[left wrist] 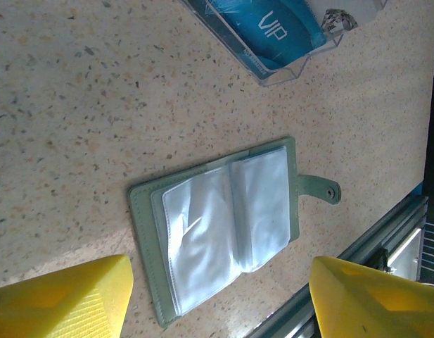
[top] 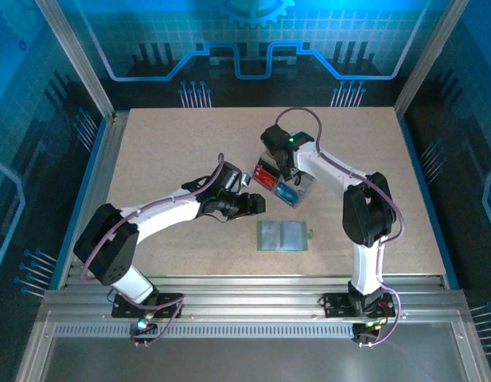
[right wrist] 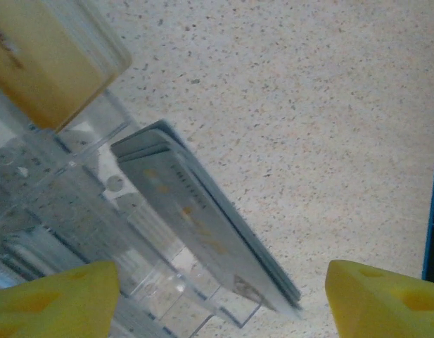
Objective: Put the credit cards into the card holder
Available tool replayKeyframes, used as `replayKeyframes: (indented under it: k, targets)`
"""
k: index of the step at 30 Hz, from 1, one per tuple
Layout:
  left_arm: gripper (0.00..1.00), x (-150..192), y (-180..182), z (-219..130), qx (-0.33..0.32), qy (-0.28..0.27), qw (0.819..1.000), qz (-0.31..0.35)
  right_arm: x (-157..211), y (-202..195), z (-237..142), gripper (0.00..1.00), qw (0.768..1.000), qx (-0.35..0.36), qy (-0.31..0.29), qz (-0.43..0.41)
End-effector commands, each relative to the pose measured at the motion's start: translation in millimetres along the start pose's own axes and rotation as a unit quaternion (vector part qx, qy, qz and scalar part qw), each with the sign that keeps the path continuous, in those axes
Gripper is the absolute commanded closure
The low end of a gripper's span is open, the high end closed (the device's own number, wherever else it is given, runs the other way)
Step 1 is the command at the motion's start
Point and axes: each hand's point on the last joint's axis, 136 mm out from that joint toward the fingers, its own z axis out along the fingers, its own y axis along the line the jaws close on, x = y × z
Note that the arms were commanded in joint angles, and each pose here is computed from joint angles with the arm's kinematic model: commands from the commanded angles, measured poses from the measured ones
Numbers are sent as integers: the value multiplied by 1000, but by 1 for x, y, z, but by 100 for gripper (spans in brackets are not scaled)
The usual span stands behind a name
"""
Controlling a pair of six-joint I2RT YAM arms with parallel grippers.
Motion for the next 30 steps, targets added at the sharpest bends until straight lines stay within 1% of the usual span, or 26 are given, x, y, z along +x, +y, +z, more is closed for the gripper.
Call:
replayKeyframes:
  k: [1,4,12,20,24,30]
  targets:
    - [32,-8,-9,1,18,10,1000,11,-5,-19,0,23,1000,25,3,-1]
    - [32,-10,-9,6,18,16,1000,9,-6,-23,6,25,1000,18,9,6]
    - [32,-15,-10,14,22,28,999,3,-11,-23,18,27,1000,6,18,5]
    - [32,-14,-7,20,19,36,999,-3,-10,-20,25,30,1000,-5,25,1]
    - [33,-14,-6,21,19,37,999,-3,-11,-13,22,30,999,-32,20,3]
    - [33,-14,-5,20,18,36,999,-5,-9,-9,28,29,999,-36,30,-4]
